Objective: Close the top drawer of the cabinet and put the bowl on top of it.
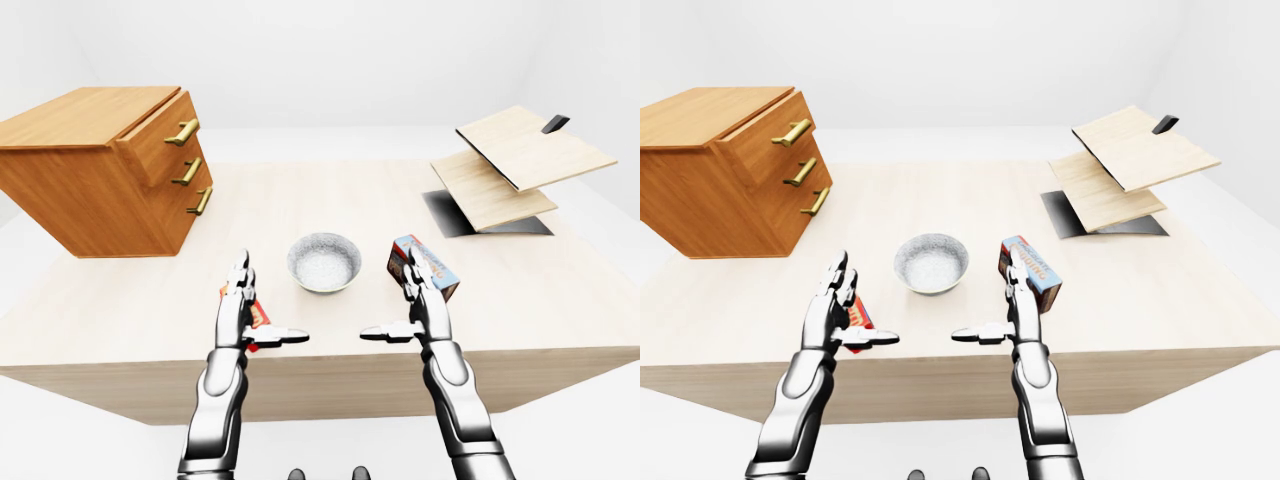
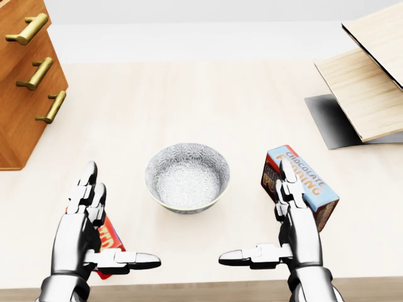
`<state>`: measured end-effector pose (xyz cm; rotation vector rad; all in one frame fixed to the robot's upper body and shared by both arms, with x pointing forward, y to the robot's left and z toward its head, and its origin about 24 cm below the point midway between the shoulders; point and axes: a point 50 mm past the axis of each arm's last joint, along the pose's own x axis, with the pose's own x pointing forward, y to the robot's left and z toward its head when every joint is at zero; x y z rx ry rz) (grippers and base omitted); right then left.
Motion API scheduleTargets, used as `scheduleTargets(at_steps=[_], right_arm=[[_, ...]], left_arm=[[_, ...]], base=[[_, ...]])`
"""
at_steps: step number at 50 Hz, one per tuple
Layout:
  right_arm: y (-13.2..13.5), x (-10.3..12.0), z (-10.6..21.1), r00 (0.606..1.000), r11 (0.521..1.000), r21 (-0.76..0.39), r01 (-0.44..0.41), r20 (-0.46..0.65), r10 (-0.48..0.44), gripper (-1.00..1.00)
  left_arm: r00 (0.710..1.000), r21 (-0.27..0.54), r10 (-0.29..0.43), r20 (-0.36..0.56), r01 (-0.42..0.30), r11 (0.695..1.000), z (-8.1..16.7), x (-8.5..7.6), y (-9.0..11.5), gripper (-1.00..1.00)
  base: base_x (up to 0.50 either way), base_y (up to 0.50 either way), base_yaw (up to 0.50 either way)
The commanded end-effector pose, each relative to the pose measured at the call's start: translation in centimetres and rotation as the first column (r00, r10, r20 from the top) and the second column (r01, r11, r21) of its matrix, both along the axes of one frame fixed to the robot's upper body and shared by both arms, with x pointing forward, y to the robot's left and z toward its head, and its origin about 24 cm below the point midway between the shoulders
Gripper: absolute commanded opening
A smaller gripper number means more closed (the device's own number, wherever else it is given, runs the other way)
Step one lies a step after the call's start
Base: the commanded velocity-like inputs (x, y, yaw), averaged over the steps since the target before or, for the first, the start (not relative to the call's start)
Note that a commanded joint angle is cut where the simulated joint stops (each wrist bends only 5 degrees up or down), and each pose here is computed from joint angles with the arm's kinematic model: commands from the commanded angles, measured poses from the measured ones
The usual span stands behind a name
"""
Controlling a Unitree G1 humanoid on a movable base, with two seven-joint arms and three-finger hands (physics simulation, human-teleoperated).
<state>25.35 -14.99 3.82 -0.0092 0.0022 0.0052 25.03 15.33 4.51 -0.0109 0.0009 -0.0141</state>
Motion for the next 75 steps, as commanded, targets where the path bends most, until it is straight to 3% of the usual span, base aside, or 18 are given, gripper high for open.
scheduleTargets(at_steps=[1,11,21,36,40,53,75], right_arm=[[0.2,-0.3,-0.6,1.0,1.0,-0.018,-0.023,0.001,0.023,1.0],[0.1,-0.6,-0.4,1.0,0.999,-0.035,0.004,0.02,-0.003,1.0],[0.1,-2.8,1.6,0.996,0.999,-0.032,0.019,0.086,-0.016,1.0],[-0.4,-5.0,4.0,0.987,1.0,-0.005,0.012,0.162,-0.011,1.0],[-0.4,-5.3,4.2,0.985,1.0,-0.007,0.014,0.172,-0.013,1.0],[-0.4,-5.5,4.3,0.984,1.0,-0.005,0.015,0.178,-0.014,1.0],[-0.5,-5.9,4.6,0.982,1.0,0.004,-0.005,0.19,0.004,1.0]], left_arm=[[0.999,-0.023,-0.024,0.023,0.024,0.999,1.2,-0.9,0.9,1.0],[0.999,-0.015,-0.035,0.038,0.036,0.999,1.6,-1.3,0.9,1.0],[0.99,-0.007,-0.029,0.141,0.031,1.0,4.1,-4.0,1.0,1.0],[0.978,-0.03,-0.076,0.192,0.083,0.996,5.9,-7.3,0.3,1.0],[0.973,-0.059,-0.105,0.206,0.119,0.991,6.2,-7.6,0.3,1.0],[0.976,-0.05,-0.096,0.194,0.108,0.993,6.0,-7.6,0.2,1.0],[0.961,-0.071,-0.11,0.253,0.131,0.989,7.2,-8.1,0.5,1.0]], base=[[0.0,0.0,0.0],[0.0,0.0,0.0],[0.0,0.0,0.0],[0.0,0.0,0.0],[0.0,0.0,0.0],[0.0,0.0,0.0],[0.02,0.0,0.0]])
